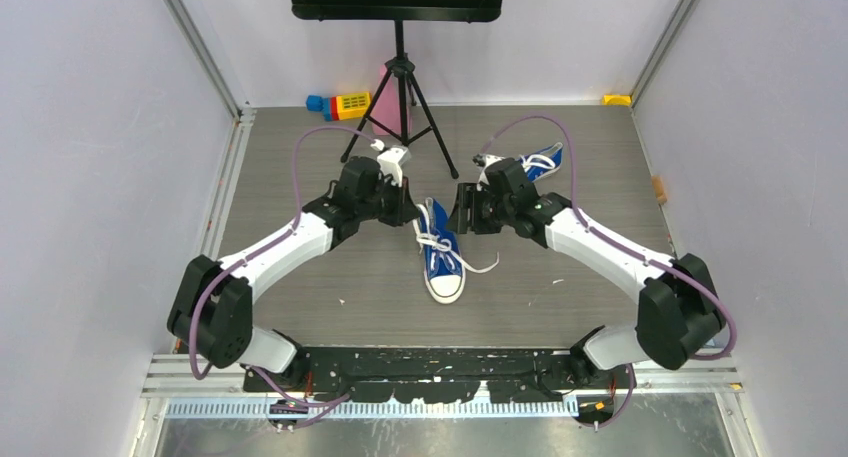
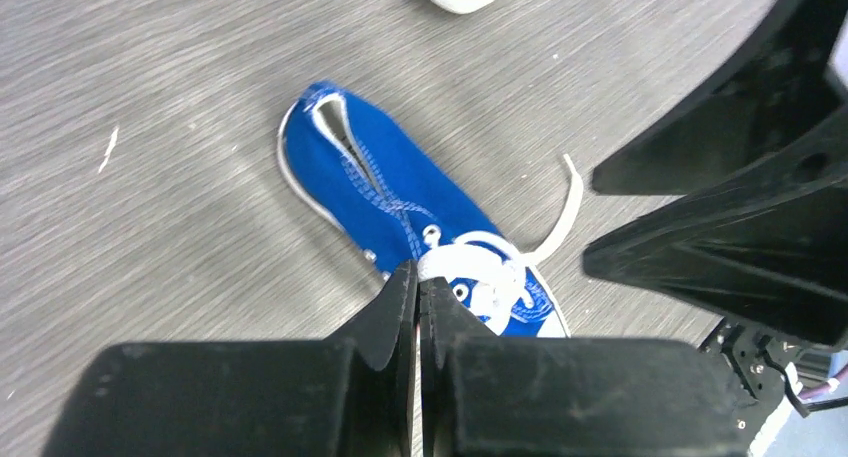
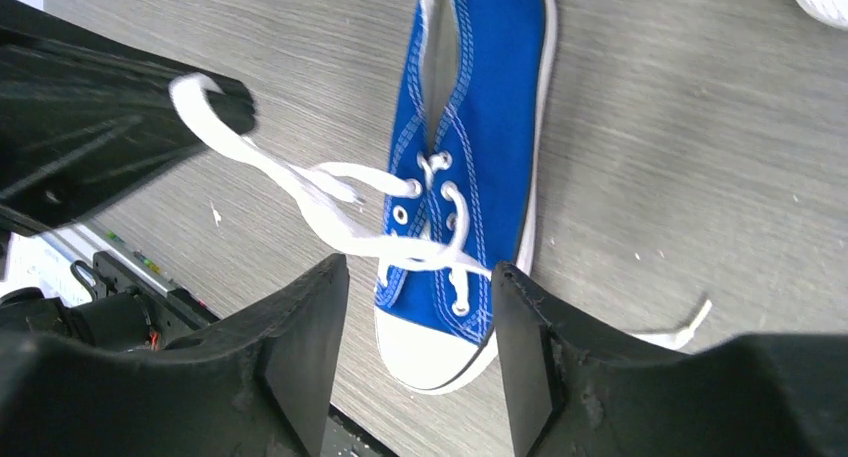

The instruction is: Tie the shoes

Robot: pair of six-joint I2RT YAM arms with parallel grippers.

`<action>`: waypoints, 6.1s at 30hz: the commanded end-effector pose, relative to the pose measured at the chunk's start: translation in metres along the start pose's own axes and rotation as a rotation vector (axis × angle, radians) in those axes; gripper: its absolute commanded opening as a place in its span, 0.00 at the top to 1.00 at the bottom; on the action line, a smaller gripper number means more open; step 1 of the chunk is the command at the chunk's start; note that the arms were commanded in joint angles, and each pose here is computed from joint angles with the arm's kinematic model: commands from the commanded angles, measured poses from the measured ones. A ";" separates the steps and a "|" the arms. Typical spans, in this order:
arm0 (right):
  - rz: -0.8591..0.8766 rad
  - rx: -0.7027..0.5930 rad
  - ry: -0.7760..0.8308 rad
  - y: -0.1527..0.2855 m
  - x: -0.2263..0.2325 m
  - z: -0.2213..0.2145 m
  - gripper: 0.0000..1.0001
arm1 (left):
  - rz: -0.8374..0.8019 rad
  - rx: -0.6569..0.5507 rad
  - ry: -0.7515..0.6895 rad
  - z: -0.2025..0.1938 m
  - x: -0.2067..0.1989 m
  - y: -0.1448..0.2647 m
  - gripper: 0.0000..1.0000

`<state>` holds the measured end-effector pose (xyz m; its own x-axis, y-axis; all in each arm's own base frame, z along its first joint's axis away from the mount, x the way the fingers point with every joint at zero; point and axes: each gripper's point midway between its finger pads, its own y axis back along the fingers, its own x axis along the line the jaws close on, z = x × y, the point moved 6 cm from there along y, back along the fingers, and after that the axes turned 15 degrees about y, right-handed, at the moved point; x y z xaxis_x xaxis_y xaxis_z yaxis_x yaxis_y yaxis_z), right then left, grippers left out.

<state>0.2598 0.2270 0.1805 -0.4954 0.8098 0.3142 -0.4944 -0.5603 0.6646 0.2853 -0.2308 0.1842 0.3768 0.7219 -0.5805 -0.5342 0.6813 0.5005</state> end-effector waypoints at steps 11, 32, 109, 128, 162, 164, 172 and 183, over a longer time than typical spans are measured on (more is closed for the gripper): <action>-0.035 0.060 0.014 -0.004 -0.018 -0.041 0.31 | 0.167 -0.077 -0.144 0.029 -0.008 0.040 1.00; 0.079 0.057 0.053 -0.059 -0.020 -0.049 0.56 | 0.285 -0.056 -0.351 0.033 -0.028 0.023 1.00; -0.315 0.094 -0.142 0.035 -0.079 -0.042 0.45 | 0.667 0.230 -0.038 -0.043 0.079 0.044 0.48; -0.262 0.012 -0.128 0.053 -0.066 -0.025 0.35 | 0.584 0.427 -0.152 -0.059 0.085 -0.020 0.51; 0.195 -0.041 0.122 -0.034 0.026 0.041 0.48 | 0.224 -0.079 0.080 -0.025 0.039 0.002 1.00; 0.192 -0.035 0.128 -0.042 0.025 0.042 0.48 | 0.213 -0.078 0.088 -0.026 0.039 0.002 1.00; 0.191 -0.025 0.117 -0.068 0.022 0.048 0.52 | 0.183 -0.073 0.093 -0.026 0.037 -0.003 1.00; 0.178 -0.007 0.111 -0.086 0.019 0.047 0.64 | 0.163 -0.054 0.102 -0.026 0.035 -0.010 1.00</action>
<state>0.3133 0.2881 0.1440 -0.6195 0.6949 0.3652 -0.3555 -0.6631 0.6588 0.2756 -0.2084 0.1322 0.1797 0.8322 -0.5245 -0.6058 0.5137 0.6075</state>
